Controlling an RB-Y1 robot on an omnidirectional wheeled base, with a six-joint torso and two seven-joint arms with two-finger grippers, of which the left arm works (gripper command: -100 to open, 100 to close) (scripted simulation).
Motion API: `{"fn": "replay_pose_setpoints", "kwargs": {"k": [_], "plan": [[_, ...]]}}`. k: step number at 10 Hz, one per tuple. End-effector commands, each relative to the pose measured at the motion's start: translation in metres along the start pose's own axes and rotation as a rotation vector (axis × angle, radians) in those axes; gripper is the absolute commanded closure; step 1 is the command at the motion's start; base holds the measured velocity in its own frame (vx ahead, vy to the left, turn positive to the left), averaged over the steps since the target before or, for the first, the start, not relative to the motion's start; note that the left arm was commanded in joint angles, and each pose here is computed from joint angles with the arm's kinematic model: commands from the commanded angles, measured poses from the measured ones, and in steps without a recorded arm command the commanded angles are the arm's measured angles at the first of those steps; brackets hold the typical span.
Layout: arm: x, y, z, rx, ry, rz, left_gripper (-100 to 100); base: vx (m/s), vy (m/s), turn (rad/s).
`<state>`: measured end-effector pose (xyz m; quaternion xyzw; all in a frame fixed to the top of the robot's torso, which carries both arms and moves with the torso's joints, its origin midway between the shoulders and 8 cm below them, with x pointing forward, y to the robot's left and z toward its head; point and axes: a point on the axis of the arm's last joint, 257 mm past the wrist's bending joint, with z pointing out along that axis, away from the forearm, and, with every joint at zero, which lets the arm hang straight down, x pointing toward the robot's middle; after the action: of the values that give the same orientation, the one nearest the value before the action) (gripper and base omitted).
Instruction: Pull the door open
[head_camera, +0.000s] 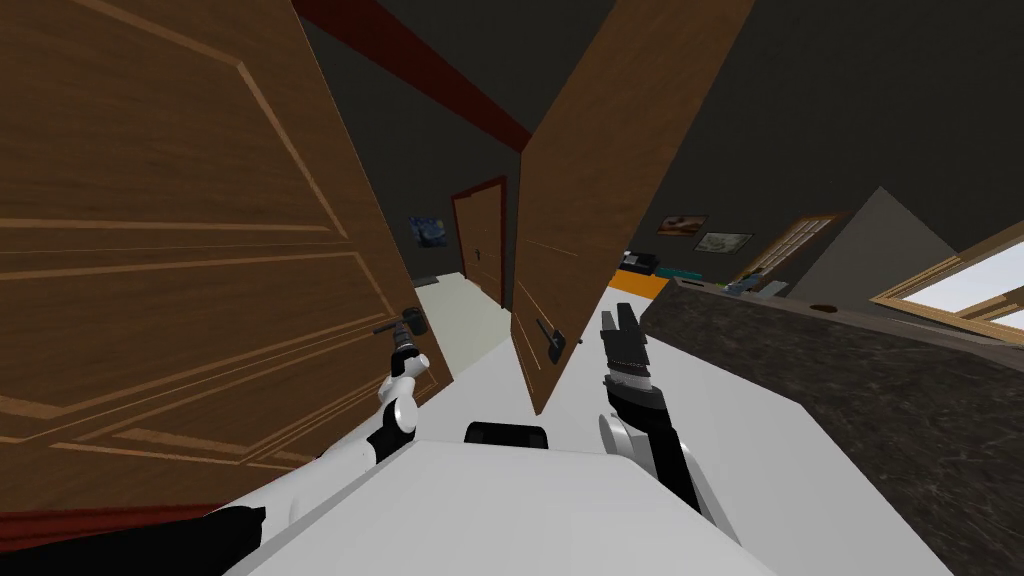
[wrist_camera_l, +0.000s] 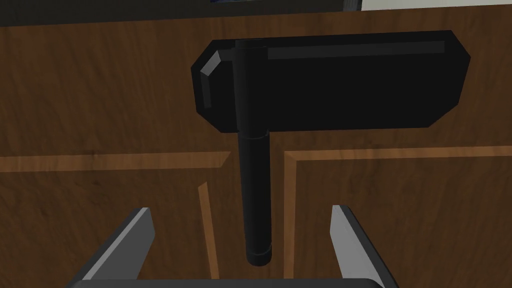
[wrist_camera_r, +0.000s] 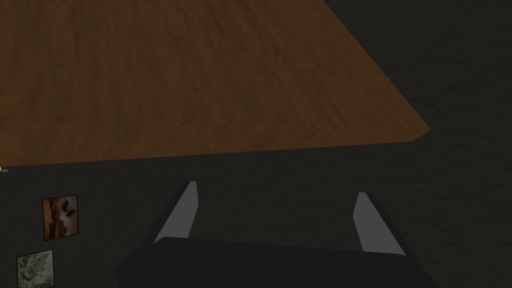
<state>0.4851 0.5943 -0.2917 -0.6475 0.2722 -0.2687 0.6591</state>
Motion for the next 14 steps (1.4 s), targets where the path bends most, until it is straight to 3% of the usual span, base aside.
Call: {"fn": "replay_pose_setpoints", "kwargs": {"k": [1, 3, 5, 6, 7, 10, 11, 12, 14], "plan": [[-0.016, 0.003, 0.0026, 0.0, -0.009, -0.002, -100, 0.101, 0.006, -0.052], [-0.047, 0.004, 0.0077, -0.001, -0.025, -0.001, -100, 0.112, 0.013, -0.068], [-0.047, 0.004, 0.0077, -0.001, -0.025, -0.001, -100, 0.066, 0.017, -0.02], [-0.066, 0.004, 0.0105, -0.002, -0.034, 0.0, -100, 0.068, 0.017, -0.064], [-0.066, 0.004, 0.0105, -0.002, -0.034, 0.0, -100, 0.075, 0.019, -0.04], [-0.099, 0.003, 0.0146, -0.002, -0.051, 0.001, -100, 0.089, 0.031, -0.068], [-0.093, 0.002, 0.0151, -0.001, -0.048, 0.003, -100, 0.02, 0.012, -0.044], [-0.093, 0.002, 0.0151, -0.001, -0.048, 0.003, 100, -0.026, -0.006, -0.003], [-0.093, 0.002, 0.0151, -0.001, -0.048, 0.003, 100, -0.02, -0.01, -0.001]]}}
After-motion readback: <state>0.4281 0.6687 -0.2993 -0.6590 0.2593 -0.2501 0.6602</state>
